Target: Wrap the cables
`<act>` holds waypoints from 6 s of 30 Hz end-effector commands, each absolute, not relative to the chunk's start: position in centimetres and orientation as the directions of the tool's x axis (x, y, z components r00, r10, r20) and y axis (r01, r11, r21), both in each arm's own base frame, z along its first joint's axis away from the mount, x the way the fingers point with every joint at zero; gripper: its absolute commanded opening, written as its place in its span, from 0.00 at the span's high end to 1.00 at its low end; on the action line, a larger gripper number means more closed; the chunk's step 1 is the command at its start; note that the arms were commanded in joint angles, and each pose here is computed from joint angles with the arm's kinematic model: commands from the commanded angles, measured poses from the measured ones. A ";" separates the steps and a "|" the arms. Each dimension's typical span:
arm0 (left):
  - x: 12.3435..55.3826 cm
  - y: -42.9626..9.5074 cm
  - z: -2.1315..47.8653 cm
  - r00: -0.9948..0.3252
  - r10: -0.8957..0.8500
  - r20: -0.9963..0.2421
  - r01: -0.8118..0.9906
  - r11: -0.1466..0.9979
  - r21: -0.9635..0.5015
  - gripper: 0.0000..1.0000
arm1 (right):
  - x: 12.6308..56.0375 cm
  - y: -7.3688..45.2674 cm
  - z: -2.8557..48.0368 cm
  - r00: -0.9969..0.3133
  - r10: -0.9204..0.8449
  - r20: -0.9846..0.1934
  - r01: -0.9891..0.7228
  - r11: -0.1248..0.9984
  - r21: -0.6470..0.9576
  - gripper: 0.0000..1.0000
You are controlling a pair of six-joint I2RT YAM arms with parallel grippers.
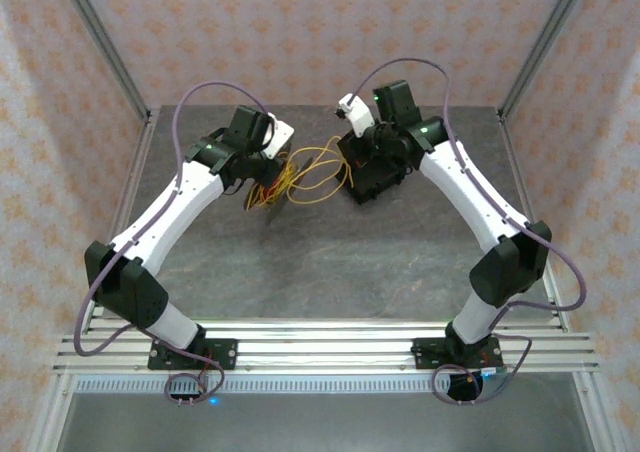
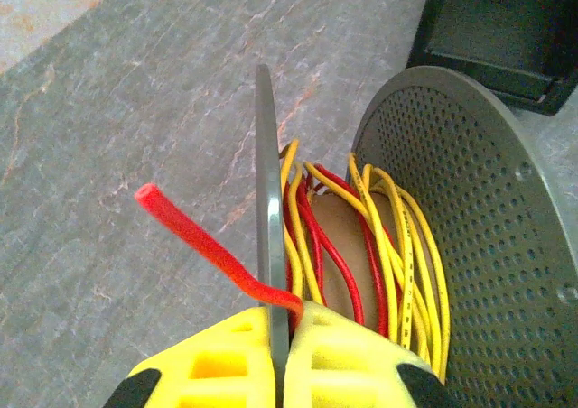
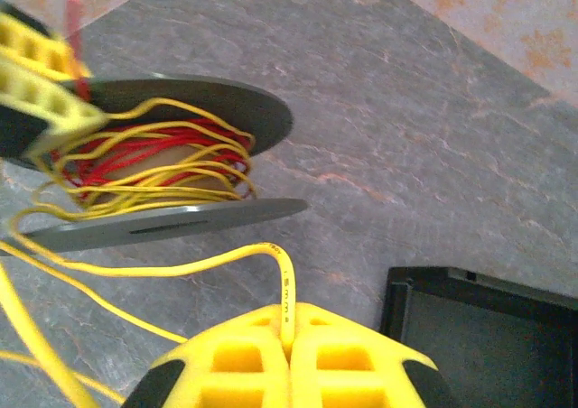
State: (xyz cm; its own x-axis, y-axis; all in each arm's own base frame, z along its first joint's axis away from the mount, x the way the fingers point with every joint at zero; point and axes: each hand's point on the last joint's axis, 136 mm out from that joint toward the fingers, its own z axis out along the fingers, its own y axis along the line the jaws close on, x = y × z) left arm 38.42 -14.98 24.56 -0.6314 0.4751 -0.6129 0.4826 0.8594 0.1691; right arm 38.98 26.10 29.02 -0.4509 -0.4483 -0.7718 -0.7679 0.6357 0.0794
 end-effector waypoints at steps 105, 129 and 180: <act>36.5 -10.1 49.4 -0.330 -0.490 -0.807 0.340 0.735 -0.586 1.00 | 34.7 24.3 30.3 -0.708 0.096 -0.700 -0.450 0.702 0.552 0.39; 33.4 -11.0 52.0 -0.340 -0.510 -0.790 0.414 0.673 -0.613 1.00 | 37.0 25.1 32.3 -0.728 0.105 -0.677 -0.423 0.709 0.564 0.42; 52.8 -6.2 33.4 -0.395 -0.205 -0.896 -0.060 0.978 -0.198 1.00 | 24.4 20.4 56.6 -0.137 0.068 -0.988 -0.604 0.785 0.137 1.00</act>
State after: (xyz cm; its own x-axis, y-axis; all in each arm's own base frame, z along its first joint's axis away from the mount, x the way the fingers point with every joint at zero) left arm 53.00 -2.79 31.62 -0.4115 -0.3164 -0.8547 -0.2265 0.9439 -0.2403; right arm 21.95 24.72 53.27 -0.2795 0.0476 -0.9590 -0.7710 0.5841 0.2537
